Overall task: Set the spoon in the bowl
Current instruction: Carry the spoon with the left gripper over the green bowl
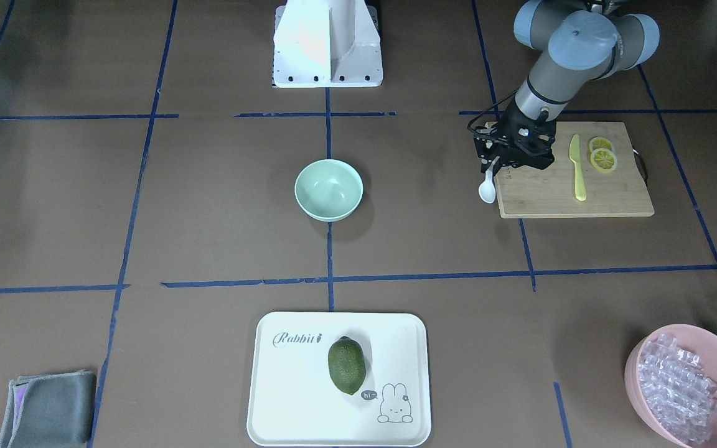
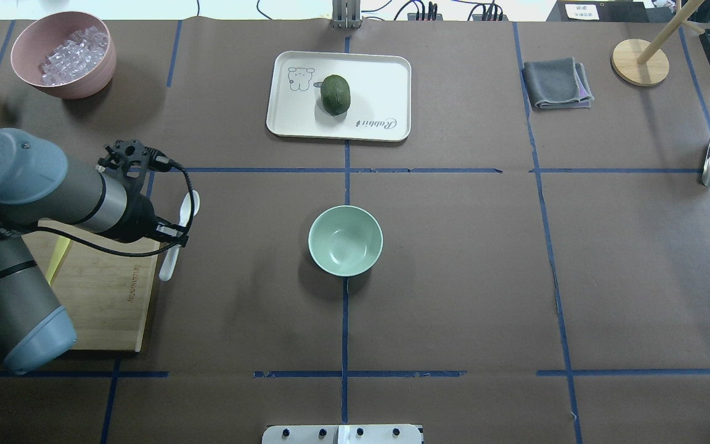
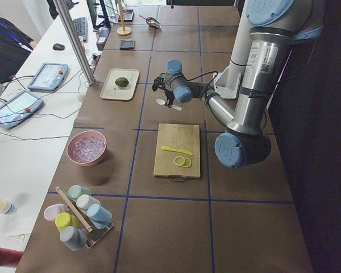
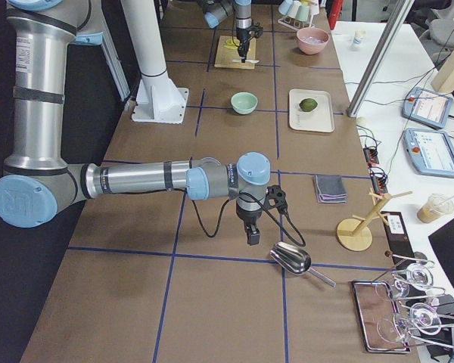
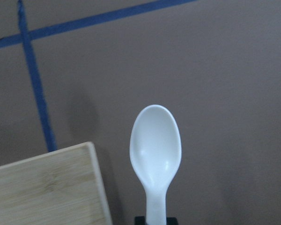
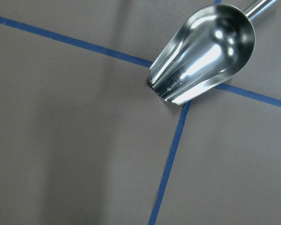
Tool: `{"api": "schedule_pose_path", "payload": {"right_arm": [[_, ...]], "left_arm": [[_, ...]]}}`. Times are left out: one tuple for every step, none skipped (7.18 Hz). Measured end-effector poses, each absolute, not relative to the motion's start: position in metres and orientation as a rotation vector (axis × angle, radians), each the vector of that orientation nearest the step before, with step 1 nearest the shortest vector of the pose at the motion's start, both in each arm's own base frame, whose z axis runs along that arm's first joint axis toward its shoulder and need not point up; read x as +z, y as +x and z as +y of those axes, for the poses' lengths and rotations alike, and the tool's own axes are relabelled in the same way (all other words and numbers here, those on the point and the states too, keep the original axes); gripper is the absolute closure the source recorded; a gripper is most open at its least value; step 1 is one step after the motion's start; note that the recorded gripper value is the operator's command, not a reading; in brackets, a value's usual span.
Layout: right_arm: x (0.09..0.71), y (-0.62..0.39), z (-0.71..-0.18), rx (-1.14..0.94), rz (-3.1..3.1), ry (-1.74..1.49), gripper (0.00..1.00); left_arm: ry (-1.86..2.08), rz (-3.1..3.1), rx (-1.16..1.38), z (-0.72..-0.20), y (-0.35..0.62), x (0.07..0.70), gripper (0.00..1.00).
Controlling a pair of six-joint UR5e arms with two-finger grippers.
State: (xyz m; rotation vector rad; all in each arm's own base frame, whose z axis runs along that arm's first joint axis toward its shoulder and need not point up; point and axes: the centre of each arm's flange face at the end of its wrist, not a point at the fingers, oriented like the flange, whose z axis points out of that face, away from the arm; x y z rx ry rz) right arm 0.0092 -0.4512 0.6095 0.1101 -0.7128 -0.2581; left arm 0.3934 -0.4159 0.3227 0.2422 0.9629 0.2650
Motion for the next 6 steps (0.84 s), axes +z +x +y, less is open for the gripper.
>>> {"api": "schedule_pose_path", "payload": {"right_arm": [[0.61, 0.009, -0.45, -0.258, -0.716, 0.108, 0.0], [0.611, 0.009, -0.45, -0.258, -0.718, 0.106, 0.0], [0.611, 0.009, -0.451, -0.257, -0.718, 0.105, 0.0], [0.611, 0.008, -0.452, -0.257, -0.718, 0.104, 0.0], [0.612, 0.008, -0.452, -0.256, -0.718, 0.103, 0.0], [0.612, 0.009, -0.451, -0.255, -0.717, 0.101, 0.0]], "left_arm": [[0.23, 0.971, 0.288, -0.412, 0.416, 0.289, 1.0], [0.212, 0.97, 0.308, -0.407, 0.437, 0.253, 1.0], [0.191, 0.963, 0.326, -0.403, 0.459, 0.222, 1.0], [0.17, 0.959, 0.335, -0.404, 0.485, 0.195, 1.0], [0.149, 0.955, 0.329, -0.413, 0.518, 0.167, 1.0], [0.127, 0.943, 0.317, -0.424, 0.553, 0.142, 1.0]]}}
